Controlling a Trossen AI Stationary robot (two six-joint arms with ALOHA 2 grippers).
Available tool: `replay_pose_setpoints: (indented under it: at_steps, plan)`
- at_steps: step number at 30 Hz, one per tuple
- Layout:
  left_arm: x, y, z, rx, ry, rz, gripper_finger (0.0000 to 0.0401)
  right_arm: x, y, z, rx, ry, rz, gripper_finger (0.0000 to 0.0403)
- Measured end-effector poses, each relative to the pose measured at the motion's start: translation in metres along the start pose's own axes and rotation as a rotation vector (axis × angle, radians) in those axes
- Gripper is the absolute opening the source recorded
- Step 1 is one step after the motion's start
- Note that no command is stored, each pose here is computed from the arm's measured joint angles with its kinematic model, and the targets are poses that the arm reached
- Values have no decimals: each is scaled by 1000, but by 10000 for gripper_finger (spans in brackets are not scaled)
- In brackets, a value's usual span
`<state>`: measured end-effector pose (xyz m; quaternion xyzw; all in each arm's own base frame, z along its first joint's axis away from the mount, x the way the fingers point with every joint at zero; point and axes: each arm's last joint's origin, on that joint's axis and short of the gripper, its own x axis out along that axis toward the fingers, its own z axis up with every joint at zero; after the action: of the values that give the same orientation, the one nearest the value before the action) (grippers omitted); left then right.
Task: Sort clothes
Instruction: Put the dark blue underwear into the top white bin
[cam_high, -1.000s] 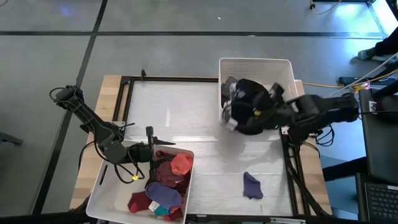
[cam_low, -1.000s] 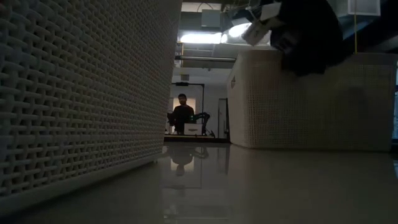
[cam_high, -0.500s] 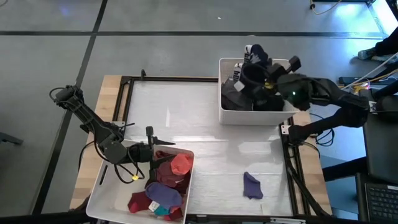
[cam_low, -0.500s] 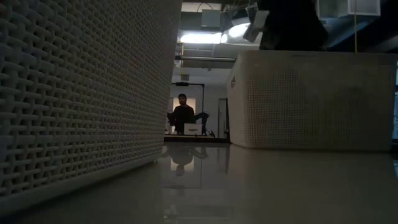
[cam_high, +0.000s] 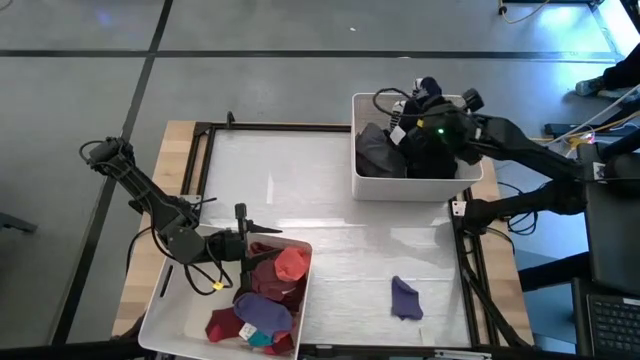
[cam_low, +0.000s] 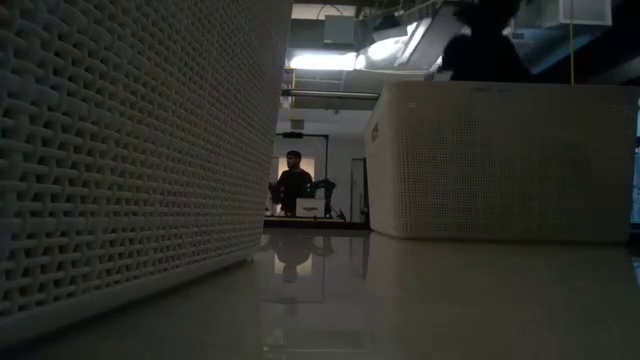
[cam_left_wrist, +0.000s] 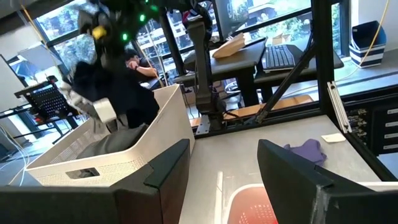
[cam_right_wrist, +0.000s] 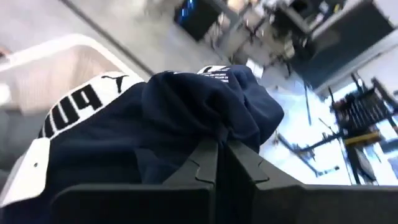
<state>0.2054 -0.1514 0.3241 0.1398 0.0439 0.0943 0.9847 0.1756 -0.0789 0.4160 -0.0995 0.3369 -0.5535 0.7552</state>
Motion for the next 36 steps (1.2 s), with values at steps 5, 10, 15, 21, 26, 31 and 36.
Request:
replay_pose_setpoints:
  at_steps: [5,10,15,21,26,31,36]
  plan:
    - [0,0,0,-1,0,0,180,33,13,-25,-19,137,25,17]
    - [0,0,0,-1,-1,0,180,63,26,-52,-1,260,101,17]
    - [0,0,0,-1,-1,1,180,84,38,-74,33,326,192,17]
    - [0,0,0,-1,-1,1,180,100,49,-94,60,358,251,17]
    - [0,0,0,0,0,0,180,106,57,-105,57,365,261,17]
    - [0,0,0,0,0,0,180,107,60,-111,48,376,262,17]
    - [0,0,0,0,0,0,180,107,60,-111,48,373,257,23]
